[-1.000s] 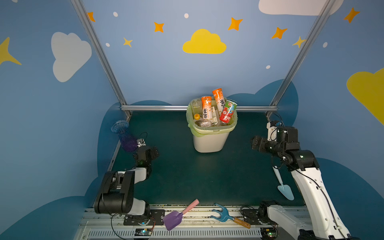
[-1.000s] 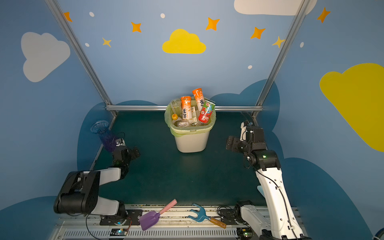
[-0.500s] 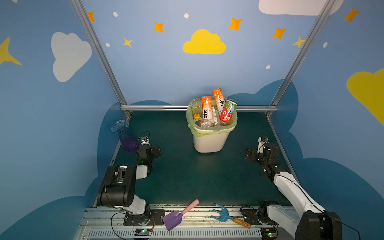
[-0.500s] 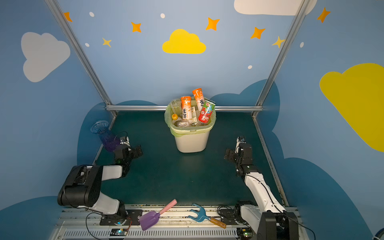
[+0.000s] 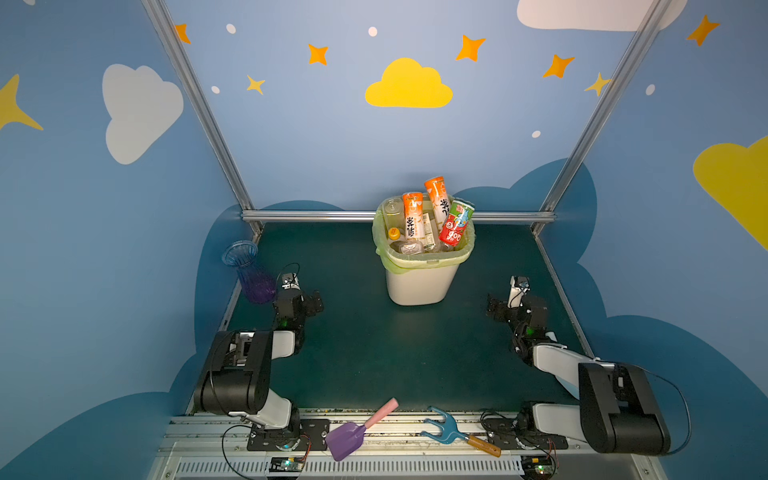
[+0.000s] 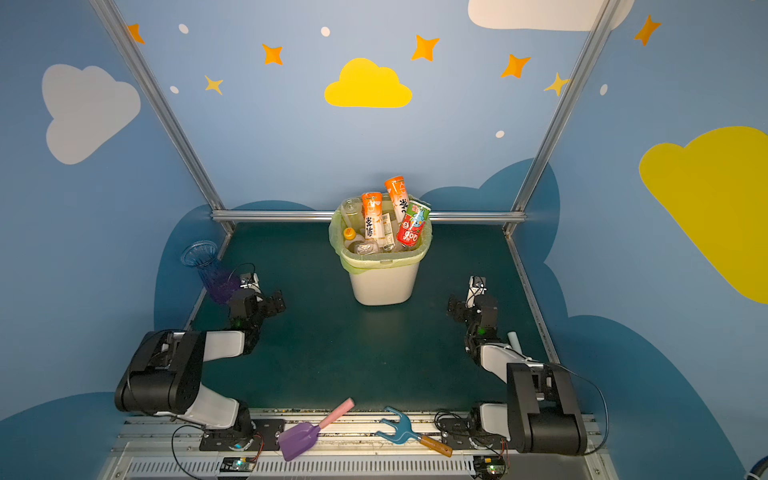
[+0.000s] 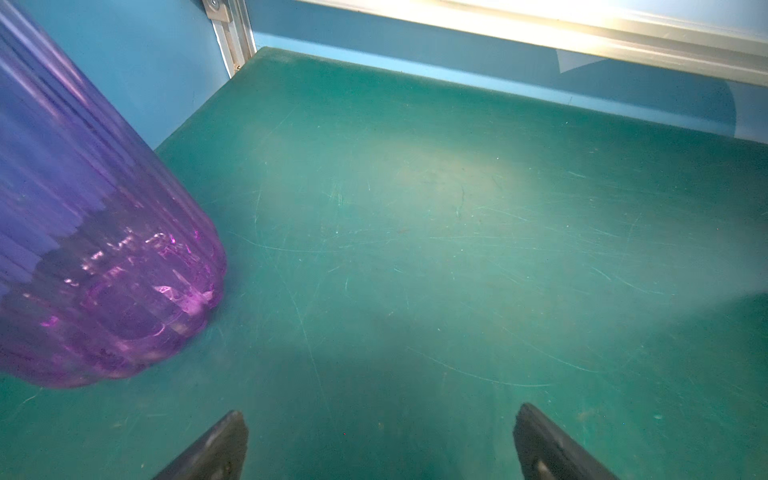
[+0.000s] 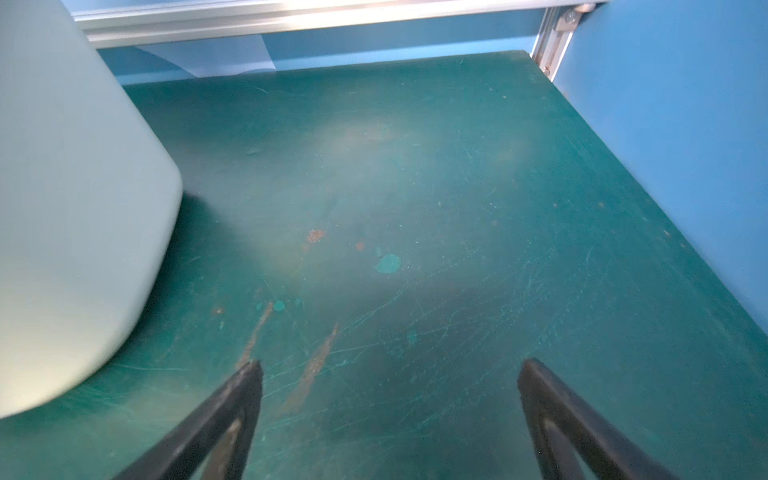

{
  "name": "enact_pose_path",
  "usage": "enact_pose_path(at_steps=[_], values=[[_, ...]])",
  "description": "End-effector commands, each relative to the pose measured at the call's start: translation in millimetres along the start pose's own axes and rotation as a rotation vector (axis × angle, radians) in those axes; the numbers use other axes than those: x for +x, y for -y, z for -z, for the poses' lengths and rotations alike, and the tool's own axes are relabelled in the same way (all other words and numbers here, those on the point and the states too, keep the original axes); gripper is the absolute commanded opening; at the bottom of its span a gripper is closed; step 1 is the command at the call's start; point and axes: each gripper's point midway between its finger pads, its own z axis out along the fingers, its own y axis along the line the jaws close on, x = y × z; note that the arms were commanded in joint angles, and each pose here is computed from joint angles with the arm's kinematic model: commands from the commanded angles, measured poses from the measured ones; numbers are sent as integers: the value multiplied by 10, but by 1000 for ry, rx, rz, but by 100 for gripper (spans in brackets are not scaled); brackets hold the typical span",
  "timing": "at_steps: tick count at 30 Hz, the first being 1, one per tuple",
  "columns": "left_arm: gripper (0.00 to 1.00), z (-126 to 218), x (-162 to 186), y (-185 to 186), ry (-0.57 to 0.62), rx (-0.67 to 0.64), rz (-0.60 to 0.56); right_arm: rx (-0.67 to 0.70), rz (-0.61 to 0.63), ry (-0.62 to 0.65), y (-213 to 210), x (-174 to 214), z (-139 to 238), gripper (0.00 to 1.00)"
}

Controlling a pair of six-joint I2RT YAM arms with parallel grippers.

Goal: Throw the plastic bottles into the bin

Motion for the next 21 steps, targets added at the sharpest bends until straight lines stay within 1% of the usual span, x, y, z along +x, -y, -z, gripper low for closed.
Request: enact_pose_path(at_steps=[1,4,6,7,9,16,19,21], values=[[100,14,-141,41,38,15,-3,-24,29,127,-43,-211,-47,97],[100,14,-136,45,36,16,-4,18,14,75,13,-149,-307,97],[100,11,-140,41,36,15,-3,32,24,62,5,-150,-294,97],[100,11,-133,45,34,16,-3,27,31,29,-3,-117,-295,97],[100,3,-132,40,31,14,-4,28,26,45,4,-122,-299,97],[100,-6,-127,47,26,16,-9,23,22,32,5,-114,-310,97],[100,8,-102,189,19,85,-52,25,23,34,8,-115,-304,97],[100,-43,-95,148,-4,68,-33,22,16,29,15,-109,-313,97]])
